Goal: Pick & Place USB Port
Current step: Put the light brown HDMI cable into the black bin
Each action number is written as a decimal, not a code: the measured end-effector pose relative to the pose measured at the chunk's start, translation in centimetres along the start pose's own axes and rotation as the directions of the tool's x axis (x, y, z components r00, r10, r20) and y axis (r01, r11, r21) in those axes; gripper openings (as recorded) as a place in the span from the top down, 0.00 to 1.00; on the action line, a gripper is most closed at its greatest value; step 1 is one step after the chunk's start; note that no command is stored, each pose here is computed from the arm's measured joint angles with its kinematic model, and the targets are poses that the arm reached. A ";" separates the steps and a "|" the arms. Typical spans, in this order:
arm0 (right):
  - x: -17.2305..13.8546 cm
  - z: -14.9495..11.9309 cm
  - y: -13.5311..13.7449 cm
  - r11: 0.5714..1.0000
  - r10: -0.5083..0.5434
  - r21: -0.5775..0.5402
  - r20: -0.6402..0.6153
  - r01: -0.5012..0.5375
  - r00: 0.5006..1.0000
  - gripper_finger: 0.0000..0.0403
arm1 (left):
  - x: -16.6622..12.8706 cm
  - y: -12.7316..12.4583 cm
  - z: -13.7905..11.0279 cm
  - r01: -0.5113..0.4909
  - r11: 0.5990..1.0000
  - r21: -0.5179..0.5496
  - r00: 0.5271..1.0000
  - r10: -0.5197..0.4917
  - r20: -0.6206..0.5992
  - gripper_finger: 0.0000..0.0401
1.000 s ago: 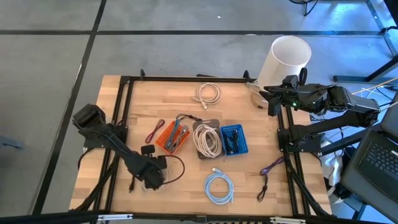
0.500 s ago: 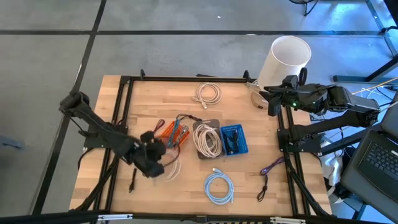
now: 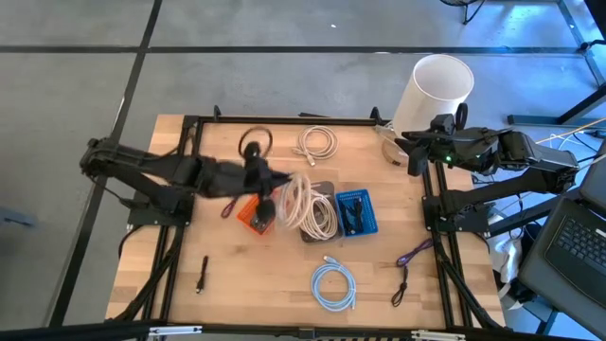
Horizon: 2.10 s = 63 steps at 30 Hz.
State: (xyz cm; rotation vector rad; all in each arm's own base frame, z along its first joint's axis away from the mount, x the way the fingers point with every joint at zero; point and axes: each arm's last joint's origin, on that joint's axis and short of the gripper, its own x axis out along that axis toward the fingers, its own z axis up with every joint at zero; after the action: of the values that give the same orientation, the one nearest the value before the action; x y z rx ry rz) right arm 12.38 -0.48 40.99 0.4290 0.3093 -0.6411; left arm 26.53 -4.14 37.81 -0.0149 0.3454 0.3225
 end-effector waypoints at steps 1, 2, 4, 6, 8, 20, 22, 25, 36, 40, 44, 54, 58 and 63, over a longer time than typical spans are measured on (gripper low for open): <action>0.0 0.0 0.0 1.000 0.000 0.013 0.000 0.000 1.000 0.59 | 0.4 0.6 0.3 0.017 1.000 -0.002 1.000 -0.017 0.013 0.99; 0.0 0.0 0.0 1.000 0.003 0.024 -0.002 -0.003 1.000 0.59 | 0.8 1.0 0.4 0.030 1.000 -0.007 0.999 -0.030 0.019 0.99; 0.0 0.0 0.0 0.999 0.012 0.035 -0.009 -0.011 1.000 0.59 | 1.7 1.9 0.7 0.045 0.999 -0.008 0.998 -0.044 0.035 0.99; 0.0 0.0 0.1 0.999 0.013 0.035 -0.010 -0.012 1.000 0.59 | 2.6 2.6 1.1 0.046 0.999 0.006 0.996 -0.046 0.075 0.99; 0.1 0.0 0.2 0.999 0.019 0.040 -0.006 -0.018 1.000 0.59 | 3.6 3.2 1.7 0.057 0.998 0.010 0.988 -0.058 0.140 0.99; 1.3 1.7 3.1 0.962 0.266 0.041 0.083 -0.270 0.960 0.59 | 13.7 8.3 1.8 0.179 0.981 -0.072 0.865 -0.122 0.486 0.99; 1.6 1.8 3.5 0.953 0.296 0.046 0.080 -0.301 0.952 0.59 | 14.5 9.2 1.8 0.202 0.975 -0.092 0.820 -0.117 0.560 0.99; 2.3 1.8 4.3 0.944 0.323 0.050 0.078 -0.327 0.943 0.59 | 15.4 10.2 1.6 0.218 0.971 -0.101 0.777 -0.110 0.620 0.99; 5.4 1.5 7.2 0.908 0.414 0.049 0.052 -0.416 0.909 0.59 | 15.7 11.6 3.4 0.196 0.979 -0.049 0.784 -0.126 0.608 0.99; 6.1 1.6 7.9 0.900 0.428 0.049 0.081 -0.432 0.900 0.59 | 15.6 11.9 4.3 0.185 0.982 -0.026 0.802 -0.136 0.582 0.99; 6.9 1.7 8.7 0.885 0.459 0.033 0.101 -0.464 0.883 0.59 | 15.8 11.9 4.1 0.178 0.984 -0.020 0.812 -0.135 0.568 0.99; 9.0 1.3 10.2 0.875 0.479 0.019 0.116 -0.484 0.870 0.60 | 15.8 11.9 4.0 0.188 0.982 -0.018 0.816 -0.146 0.559 0.99; 9.6 1.2 10.2 0.882 0.466 0.021 0.112 -0.471 0.877 0.66 | 15.8 11.9 4.0 0.190 0.982 -0.016 0.816 -0.148 0.559 0.99; 9.8 1.4 10.1 0.885 0.461 0.007 0.123 -0.465 0.879 0.91 | 15.8 11.8 3.9 0.209 0.978 -0.012 0.820 -0.168 0.547 0.99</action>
State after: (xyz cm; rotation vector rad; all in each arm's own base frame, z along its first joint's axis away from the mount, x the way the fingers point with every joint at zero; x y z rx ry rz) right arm 26.37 1.13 41.16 0.4773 0.0734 -0.1984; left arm 38.24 12.24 36.68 -0.0271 -0.2378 0.1291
